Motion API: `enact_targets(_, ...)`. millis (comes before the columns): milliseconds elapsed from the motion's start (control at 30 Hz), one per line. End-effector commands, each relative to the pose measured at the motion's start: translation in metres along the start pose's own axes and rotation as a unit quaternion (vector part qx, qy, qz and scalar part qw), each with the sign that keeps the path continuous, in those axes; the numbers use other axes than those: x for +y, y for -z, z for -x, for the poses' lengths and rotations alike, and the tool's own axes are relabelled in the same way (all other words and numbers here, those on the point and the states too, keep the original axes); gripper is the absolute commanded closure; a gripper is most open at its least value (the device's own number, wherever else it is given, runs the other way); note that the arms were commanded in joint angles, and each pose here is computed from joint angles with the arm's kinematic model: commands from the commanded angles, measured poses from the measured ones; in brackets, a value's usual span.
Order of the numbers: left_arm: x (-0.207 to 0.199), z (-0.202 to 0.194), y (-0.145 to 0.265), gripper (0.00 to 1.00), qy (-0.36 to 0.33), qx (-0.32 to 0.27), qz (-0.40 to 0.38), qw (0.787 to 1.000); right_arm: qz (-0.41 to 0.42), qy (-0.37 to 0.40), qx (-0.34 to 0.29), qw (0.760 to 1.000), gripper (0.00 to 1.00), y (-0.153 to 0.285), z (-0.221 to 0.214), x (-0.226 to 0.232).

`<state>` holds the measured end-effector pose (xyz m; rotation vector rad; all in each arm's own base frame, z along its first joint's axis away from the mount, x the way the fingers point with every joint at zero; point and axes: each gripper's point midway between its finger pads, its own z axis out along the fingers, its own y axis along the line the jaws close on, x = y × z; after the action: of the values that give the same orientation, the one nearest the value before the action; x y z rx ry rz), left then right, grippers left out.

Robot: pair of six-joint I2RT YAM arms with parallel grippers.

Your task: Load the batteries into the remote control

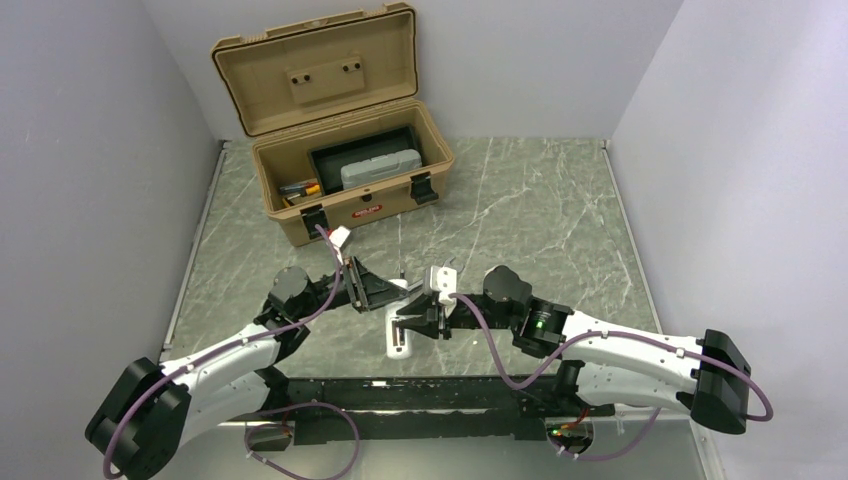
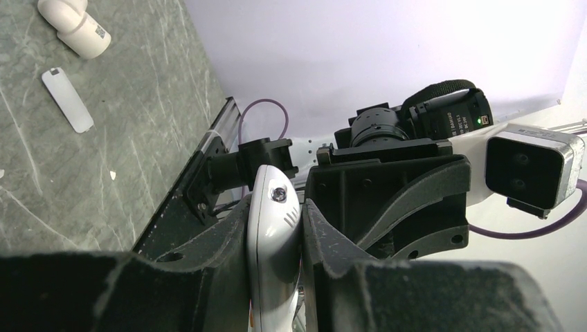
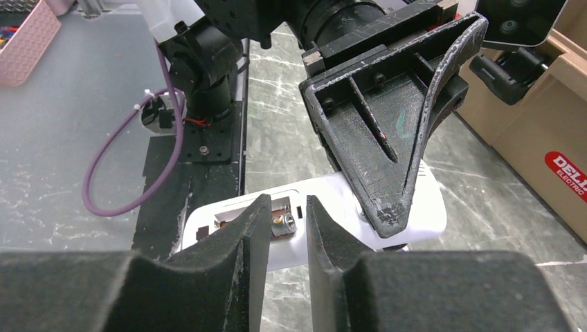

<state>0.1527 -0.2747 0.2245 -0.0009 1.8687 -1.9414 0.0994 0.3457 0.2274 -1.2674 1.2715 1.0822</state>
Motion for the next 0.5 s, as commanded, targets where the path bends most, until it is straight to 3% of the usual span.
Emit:
enact_targets(0,-0.0301,0.0056,-0.0022,1.00,-0.021,-0.005,-0.053,0.998,0.015,0.013,-0.020,1.000,0.74,0.0001,0.0196,0.0030)
enact_targets(467,-0.0399,0.0105,-0.0068,1.00,-0.014,-0.005,-0.075,0.997,0.035,0.000,-0.012,0.999,0.80,0.0046,0.0125,0.0128)
